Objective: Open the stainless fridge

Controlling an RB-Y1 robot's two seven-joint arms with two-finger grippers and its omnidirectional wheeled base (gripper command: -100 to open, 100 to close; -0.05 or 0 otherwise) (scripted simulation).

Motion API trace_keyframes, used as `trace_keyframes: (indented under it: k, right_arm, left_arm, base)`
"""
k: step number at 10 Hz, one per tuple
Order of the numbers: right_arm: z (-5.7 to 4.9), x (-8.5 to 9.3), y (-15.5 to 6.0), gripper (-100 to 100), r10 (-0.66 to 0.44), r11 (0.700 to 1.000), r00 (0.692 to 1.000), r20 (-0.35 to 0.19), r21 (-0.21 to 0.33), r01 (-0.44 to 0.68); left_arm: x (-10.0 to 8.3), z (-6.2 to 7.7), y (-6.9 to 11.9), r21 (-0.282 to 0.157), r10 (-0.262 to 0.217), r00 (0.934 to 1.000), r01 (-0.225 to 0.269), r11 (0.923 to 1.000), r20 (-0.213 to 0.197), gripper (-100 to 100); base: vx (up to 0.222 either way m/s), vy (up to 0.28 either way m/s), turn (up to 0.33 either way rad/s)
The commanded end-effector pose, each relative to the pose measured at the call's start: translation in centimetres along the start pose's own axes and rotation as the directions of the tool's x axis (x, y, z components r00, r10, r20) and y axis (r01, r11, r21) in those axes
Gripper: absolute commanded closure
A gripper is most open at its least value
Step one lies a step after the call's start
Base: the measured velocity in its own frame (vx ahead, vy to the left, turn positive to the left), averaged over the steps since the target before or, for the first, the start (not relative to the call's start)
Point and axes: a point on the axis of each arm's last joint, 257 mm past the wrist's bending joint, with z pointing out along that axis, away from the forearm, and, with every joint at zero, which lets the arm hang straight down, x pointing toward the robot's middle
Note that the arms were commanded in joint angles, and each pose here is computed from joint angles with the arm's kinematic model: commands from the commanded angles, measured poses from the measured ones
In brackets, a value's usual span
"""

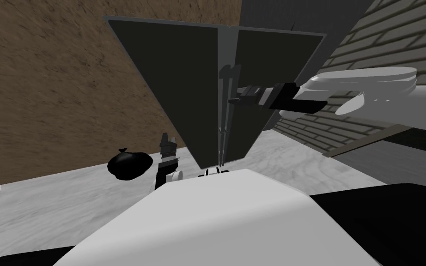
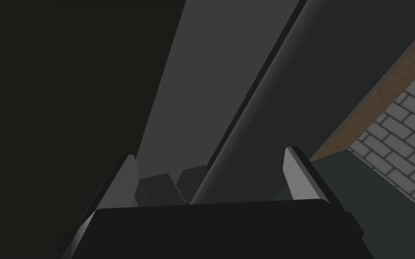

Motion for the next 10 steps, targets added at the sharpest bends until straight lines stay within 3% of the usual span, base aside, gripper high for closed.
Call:
trace_keyframes:
  k: [1, 2, 5, 9, 10]
  right_arm:
    - [0.7, -0.3, -0.6, -100, -0.064, 0.998, 0.997, -0.041, 0.008, 0.065]
    - [0.8, -0.4, -1.7, -100, -0.09, 0.995, 0.994, -0.058, 0.034, 0.092]
    - [1.4, -0.3, -2.2, -100, -0.137, 0.989, 0.984, -0.113, 0.037, 0.142]
    - [1.6, -0.7, -2.0, -100, -0.161, 0.986, 0.981, -0.105, 0.031, 0.165]
    - [1.9, -1.0, -2.8, -100, -0.2, 0.977, 0.971, -0.13, 0.043, 0.207]
  left_arm:
    - [0.0, 0.0, 0.0, 0.0, 0.0, 1.0, 0.0, 1.0, 0.0, 0]
    - [0.0, 0.0, 0.0, 0.0, 0.0, 1.0, 0.0, 1.0, 0.0, 0]
    - [0.0, 0.0, 0.0, 0.0, 0.0, 1.0, 0.0, 1.0, 0.0, 0]
    - [0.0, 0.0, 0.0, 0.0, 0.0, 1.0, 0.0, 1.0, 0.0, 0]
    - [0.0, 0.0, 0.0, 0.0, 0.0, 1.0, 0.0, 1.0, 0.0, 0]
  base:
    - [-0.039, 0.062, -0.084]
    - [-0.03, 0.056, -0.108]
    - [-0.032, 0.063, -0.093]
    - [-0.001, 0.001, 0.002]
    - [-0.025, 0.028, -0.118]
